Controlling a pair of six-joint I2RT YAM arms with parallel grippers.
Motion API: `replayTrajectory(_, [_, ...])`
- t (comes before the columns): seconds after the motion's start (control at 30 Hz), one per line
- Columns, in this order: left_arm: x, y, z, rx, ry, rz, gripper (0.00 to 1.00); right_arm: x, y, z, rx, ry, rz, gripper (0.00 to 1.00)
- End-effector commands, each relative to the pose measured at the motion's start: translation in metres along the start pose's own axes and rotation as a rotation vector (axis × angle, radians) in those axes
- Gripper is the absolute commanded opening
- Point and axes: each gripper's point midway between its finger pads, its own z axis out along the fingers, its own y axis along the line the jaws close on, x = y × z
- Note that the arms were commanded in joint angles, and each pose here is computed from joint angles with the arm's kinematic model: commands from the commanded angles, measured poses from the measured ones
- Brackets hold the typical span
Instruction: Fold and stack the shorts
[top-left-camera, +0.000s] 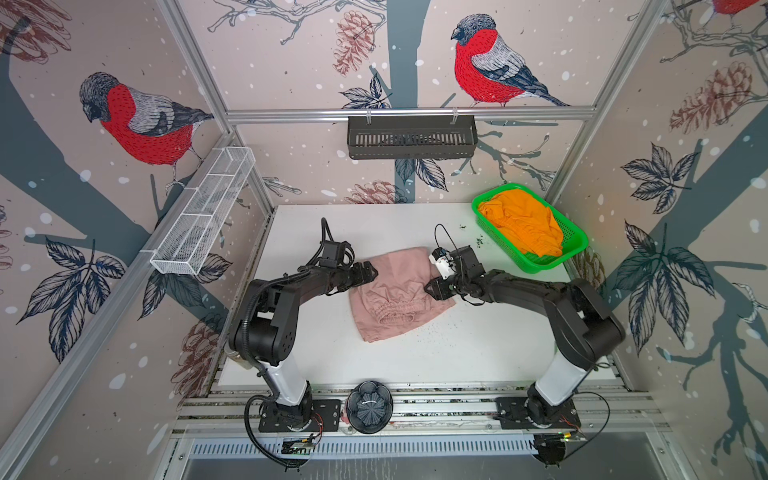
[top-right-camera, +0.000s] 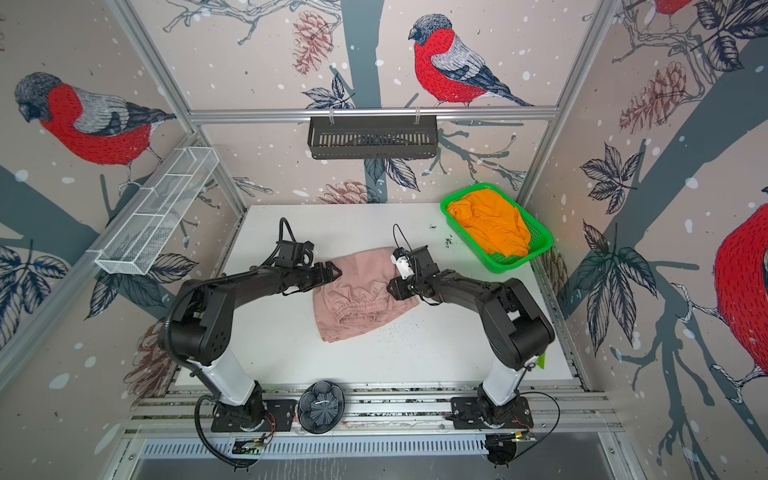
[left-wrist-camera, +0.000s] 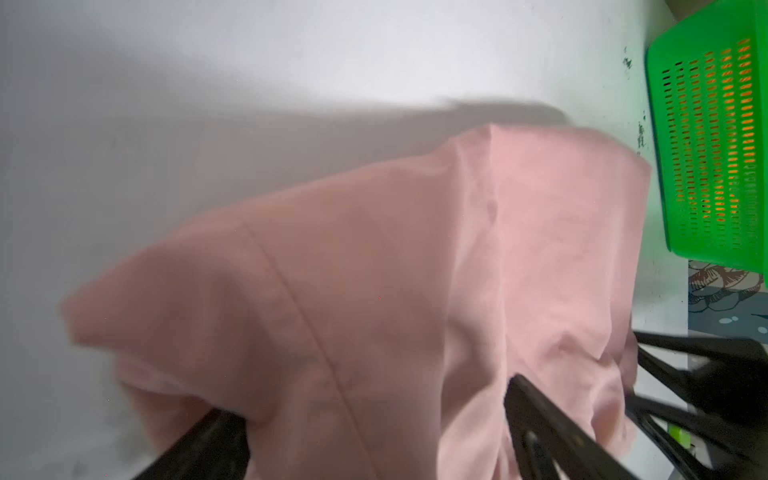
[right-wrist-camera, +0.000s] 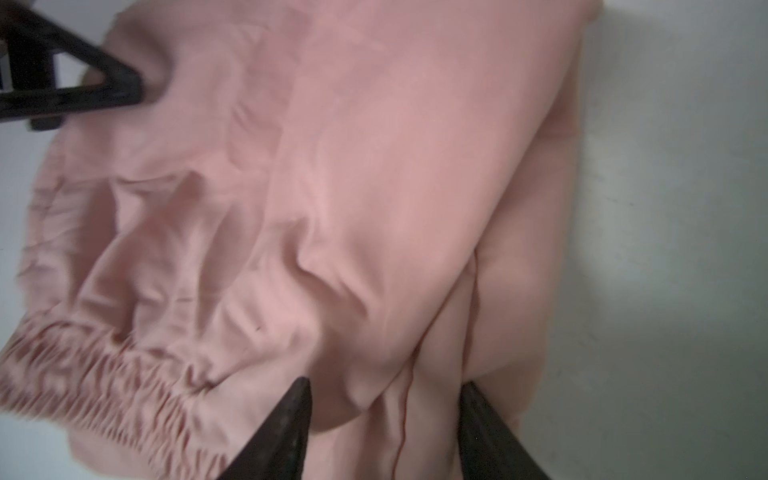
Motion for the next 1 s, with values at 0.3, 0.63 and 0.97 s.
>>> replayTrajectory(0.3, [-0.067,-0.003,-0.035,-0.078,-0.064,0.075,0.97,0.010,0.077,-0.011,0.084,0.135,-0.390,0.75])
replayTrajectory(0.63, [-0.027,0.008,-0.097,-0.097,-0.069,-0.018,0.97,0.027,0.124,0.071,-0.003,0.189,-0.512,0.74])
replayTrajectory(0.97, [-0.037,-0.006,-0.128,-0.123,-0.052,0.031,0.97,-0.069,0.186,0.058,-0.194,-0.092,-0.391,0.76])
